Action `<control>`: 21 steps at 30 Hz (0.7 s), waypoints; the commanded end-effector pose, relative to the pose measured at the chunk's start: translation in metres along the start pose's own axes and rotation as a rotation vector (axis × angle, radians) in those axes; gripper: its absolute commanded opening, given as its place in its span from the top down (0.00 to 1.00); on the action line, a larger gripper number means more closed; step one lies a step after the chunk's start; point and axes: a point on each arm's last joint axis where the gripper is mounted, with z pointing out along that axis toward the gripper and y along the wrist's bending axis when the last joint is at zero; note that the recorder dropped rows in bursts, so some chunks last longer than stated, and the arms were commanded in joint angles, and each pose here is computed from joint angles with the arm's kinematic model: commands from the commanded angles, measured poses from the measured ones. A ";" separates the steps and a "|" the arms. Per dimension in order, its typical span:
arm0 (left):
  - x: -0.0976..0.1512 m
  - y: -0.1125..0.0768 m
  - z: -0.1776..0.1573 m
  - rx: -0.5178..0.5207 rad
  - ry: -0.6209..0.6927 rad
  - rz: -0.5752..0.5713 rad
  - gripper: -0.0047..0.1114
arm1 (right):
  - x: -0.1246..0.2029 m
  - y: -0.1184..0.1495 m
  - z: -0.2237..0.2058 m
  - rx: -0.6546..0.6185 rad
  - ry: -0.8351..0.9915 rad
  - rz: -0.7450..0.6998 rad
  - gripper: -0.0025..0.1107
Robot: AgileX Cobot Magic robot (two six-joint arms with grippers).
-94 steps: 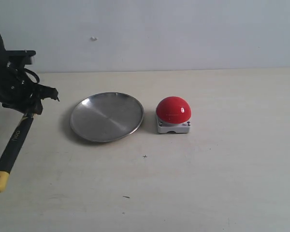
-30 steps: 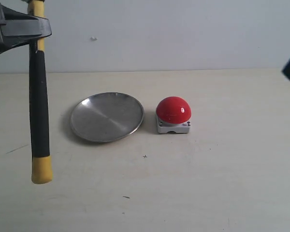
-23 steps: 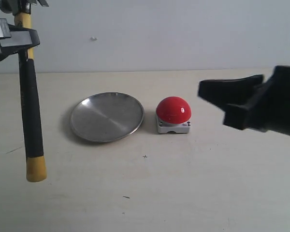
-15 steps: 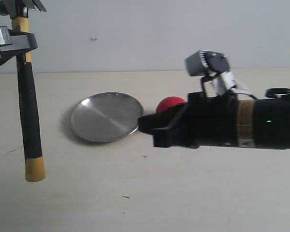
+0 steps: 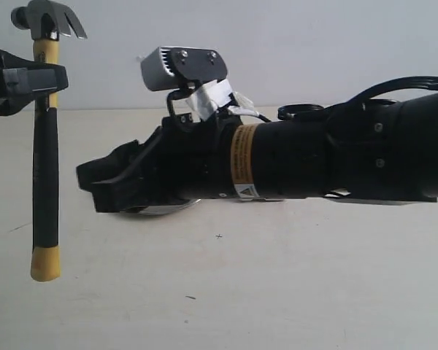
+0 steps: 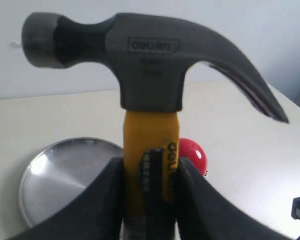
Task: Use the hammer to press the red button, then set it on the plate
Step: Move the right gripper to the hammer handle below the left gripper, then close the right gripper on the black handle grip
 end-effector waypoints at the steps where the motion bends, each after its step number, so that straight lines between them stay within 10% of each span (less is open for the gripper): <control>1: 0.001 -0.001 0.005 0.049 -0.001 -0.036 0.96 | 0.003 0.006 0.017 -0.025 0.016 -0.024 0.37; 21: 0.001 -0.007 0.007 0.134 0.001 -0.042 0.96 | 0.023 -0.023 0.060 -0.018 -0.196 0.102 0.36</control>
